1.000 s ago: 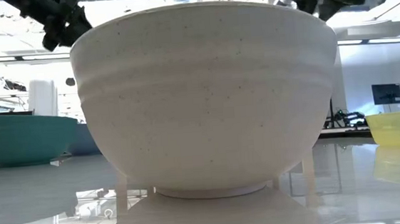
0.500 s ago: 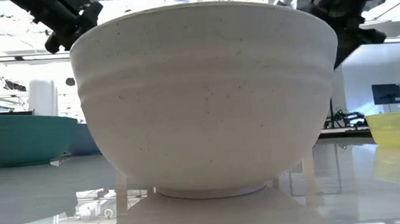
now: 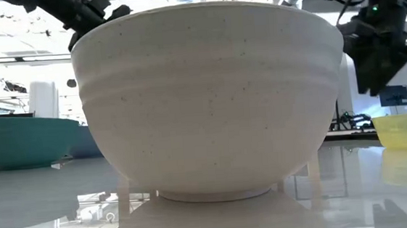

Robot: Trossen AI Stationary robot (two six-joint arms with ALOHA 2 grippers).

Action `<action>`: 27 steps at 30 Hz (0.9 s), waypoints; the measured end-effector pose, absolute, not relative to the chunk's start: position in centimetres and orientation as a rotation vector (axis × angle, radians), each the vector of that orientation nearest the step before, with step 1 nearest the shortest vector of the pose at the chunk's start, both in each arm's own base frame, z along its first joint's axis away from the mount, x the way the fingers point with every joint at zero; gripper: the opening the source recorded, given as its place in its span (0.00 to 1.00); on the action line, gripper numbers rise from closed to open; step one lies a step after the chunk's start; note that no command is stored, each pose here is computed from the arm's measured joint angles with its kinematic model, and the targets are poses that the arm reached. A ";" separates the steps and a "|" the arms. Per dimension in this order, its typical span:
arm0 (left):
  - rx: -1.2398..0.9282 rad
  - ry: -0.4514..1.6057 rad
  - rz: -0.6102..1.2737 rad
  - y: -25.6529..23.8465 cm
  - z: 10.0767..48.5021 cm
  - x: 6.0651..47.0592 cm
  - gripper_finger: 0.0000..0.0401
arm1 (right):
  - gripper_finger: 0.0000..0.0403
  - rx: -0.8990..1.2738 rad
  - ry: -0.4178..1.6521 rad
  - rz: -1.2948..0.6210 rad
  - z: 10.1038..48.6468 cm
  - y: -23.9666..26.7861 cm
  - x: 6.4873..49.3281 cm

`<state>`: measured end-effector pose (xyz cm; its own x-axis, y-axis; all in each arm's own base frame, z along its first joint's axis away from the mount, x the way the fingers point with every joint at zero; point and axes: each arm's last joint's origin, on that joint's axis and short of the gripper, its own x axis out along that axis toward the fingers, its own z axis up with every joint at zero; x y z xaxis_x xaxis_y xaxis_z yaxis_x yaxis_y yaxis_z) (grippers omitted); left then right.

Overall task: Place and stack bowls onto a shelf
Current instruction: Stack the small yellow bowl on top of the small blue bowl on the shelf

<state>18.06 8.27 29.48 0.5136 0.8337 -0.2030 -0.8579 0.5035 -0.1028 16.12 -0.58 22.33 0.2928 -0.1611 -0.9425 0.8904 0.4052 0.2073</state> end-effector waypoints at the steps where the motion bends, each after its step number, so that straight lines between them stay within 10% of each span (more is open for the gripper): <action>1: -0.203 0.136 1.031 8.4 29.4 18.1 0.38 | 0.40 0.898 1.017 -0.825 22.0 -0.5 16.0; 27: -0.253 0.172 0.964 8.6 28.9 18.1 0.38 | 0.40 1.002 0.944 -0.775 20.3 0.6 15.9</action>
<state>18.11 8.57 28.94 0.5599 0.7879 -0.2563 -0.8279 0.5441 -0.1359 15.89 0.61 20.27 0.3967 -0.1081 -0.9115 0.8731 0.3510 0.3384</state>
